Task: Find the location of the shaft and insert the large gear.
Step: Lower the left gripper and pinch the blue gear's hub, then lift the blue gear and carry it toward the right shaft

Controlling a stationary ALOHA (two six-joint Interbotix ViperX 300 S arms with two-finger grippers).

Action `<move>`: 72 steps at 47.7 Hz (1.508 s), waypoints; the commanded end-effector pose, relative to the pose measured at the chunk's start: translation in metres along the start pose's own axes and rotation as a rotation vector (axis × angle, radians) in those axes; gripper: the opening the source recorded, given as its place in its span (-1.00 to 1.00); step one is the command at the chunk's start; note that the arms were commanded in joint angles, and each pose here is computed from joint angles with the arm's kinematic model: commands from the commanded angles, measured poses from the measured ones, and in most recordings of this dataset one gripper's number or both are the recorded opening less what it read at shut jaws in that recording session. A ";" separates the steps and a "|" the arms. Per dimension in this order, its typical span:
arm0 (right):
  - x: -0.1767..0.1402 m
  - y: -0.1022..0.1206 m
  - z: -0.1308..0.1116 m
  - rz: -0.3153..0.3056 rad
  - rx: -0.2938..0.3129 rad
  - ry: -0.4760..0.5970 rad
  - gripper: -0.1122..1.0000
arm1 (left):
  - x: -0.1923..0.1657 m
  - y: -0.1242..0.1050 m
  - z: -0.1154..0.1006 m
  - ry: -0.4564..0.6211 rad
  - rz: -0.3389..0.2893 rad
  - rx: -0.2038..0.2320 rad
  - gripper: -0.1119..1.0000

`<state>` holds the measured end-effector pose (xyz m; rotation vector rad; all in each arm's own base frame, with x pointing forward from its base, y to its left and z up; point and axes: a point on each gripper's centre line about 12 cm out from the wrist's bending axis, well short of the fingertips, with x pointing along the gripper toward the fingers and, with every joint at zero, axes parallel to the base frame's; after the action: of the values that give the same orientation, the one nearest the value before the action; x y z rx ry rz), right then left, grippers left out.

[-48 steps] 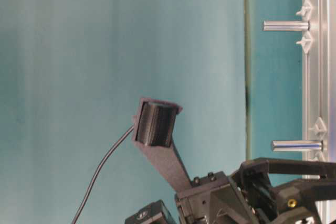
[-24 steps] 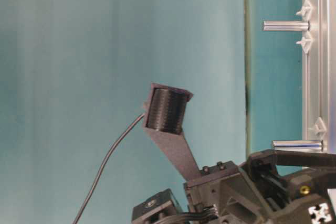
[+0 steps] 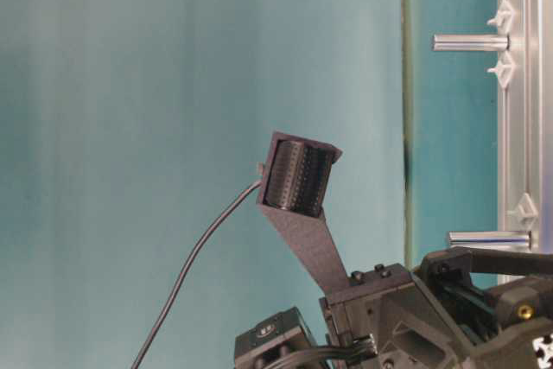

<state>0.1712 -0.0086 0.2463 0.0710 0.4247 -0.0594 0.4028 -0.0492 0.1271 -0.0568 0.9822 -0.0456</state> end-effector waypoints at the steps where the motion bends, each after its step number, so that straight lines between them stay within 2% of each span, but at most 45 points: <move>1: 0.000 0.000 0.003 -0.001 0.011 -0.006 -0.77 | -0.006 -0.003 0.011 -0.035 -0.005 0.004 0.86; 34: -0.001 0.000 0.004 -0.002 0.012 -0.012 -0.77 | 0.000 -0.002 0.008 -0.020 -0.004 -0.018 0.86; 44: -0.001 0.000 0.004 -0.002 0.012 -0.014 -0.77 | 0.003 -0.001 0.002 0.027 0.004 -0.019 0.84; 51: -0.001 0.000 0.004 -0.002 0.012 -0.014 -0.77 | 0.005 -0.002 -0.001 0.062 0.008 -0.018 0.75; 58: -0.001 0.000 0.004 -0.003 0.012 -0.014 -0.77 | 0.005 -0.001 -0.002 0.067 0.009 -0.016 0.50; 72: -0.001 0.000 0.004 -0.001 0.012 -0.015 -0.77 | 0.002 -0.001 0.003 0.053 0.008 -0.016 0.50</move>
<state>0.1704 -0.0088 0.2474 0.0712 0.4185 -0.0608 0.4044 -0.0537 0.1231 -0.0636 1.0470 -0.0383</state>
